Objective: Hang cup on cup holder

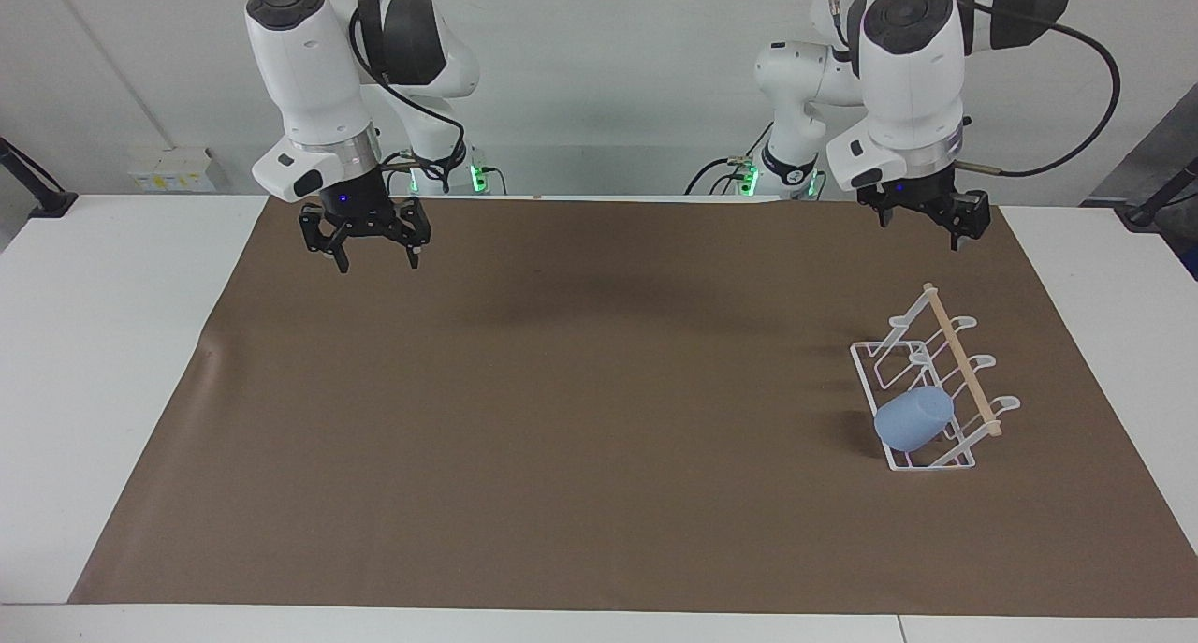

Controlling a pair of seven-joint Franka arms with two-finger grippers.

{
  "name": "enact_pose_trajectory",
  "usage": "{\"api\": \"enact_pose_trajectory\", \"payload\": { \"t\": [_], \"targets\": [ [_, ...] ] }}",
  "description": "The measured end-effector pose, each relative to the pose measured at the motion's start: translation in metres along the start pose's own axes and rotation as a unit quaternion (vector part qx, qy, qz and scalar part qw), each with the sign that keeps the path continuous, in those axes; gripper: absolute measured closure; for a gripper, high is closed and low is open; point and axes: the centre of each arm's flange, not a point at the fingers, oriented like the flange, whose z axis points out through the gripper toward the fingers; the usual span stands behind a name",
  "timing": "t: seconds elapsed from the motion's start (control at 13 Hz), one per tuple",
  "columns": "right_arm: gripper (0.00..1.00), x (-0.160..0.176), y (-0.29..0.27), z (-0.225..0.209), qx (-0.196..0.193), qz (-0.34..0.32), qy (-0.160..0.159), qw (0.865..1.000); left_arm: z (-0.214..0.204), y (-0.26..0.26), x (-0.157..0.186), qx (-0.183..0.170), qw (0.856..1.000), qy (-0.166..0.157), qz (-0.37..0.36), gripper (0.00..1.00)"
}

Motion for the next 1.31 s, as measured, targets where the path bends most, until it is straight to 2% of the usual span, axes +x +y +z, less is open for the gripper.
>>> {"api": "enact_pose_trajectory", "payload": {
  "t": [0.23,0.39,0.62,0.85,1.31],
  "targets": [
    [0.00,0.000,0.000,0.000,0.000,0.000,-0.001,1.000,0.007,-0.022,-0.022,-0.082,0.994,0.032,-0.066,0.00],
    [0.00,0.000,0.000,0.000,0.000,0.000,-0.002,1.000,0.012,-0.039,-0.036,-0.115,0.987,0.046,-0.098,0.00],
    [0.00,0.000,0.000,0.000,0.000,0.000,-0.002,1.000,0.002,-0.040,-0.041,-0.138,0.975,0.068,-0.162,0.00],
    [0.00,-0.002,0.000,0.001,0.000,0.000,-0.007,1.000,-0.003,-0.041,-0.041,-0.143,0.965,0.080,-0.206,0.00],
    [0.00,-0.002,0.000,-0.001,0.000,0.000,-0.007,1.000,0.000,-0.050,-0.045,-0.144,0.960,0.083,-0.224,0.00]
  ]
}}
